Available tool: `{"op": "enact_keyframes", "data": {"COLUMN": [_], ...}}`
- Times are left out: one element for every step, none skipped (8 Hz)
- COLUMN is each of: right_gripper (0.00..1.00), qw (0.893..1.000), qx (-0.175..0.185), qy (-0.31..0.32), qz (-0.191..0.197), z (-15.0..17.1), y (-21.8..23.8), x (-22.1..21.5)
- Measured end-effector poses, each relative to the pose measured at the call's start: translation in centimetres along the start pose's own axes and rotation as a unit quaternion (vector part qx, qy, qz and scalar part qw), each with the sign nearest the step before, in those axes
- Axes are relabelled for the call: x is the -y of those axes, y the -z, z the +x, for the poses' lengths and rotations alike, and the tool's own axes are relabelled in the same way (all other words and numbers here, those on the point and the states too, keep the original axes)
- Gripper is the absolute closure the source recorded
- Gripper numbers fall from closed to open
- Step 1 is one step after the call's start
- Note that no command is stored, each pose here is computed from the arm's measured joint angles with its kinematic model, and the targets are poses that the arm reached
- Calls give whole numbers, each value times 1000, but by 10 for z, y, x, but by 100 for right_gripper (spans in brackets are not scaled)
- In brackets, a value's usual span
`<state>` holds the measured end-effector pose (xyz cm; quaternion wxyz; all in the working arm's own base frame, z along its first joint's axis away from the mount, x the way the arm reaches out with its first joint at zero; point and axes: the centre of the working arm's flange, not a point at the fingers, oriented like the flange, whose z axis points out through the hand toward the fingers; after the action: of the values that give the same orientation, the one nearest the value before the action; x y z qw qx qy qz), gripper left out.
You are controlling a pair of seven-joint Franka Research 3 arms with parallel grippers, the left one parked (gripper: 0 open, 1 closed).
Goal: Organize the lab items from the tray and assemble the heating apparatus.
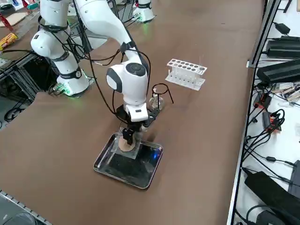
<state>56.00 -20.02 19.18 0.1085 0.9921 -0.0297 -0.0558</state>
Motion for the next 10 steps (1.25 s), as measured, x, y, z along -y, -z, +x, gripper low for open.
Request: {"op": "enact_keyframes", "data": {"right_gripper": [37,40,45,47,50,57,60,66,71,74], "qw": [1000,1000,1000,1000,1000,1000,1000,1000,1000,1000], "qx": [2,3,2,0,-2,-3,-2,-2,-1,-1], "qy": [0,0,-3,-7,-9,-10,-11,-12,-13,-13], "qz": [2,3,7,10,12,14,16,17,18,20], "z": [0,0,0,0,0,1,1,2,3,3], "y": [1,3,4,6,8,10,12,14,15,18], "x": [0,0,0,0,0,0,-1,-1,-2,-2]}}
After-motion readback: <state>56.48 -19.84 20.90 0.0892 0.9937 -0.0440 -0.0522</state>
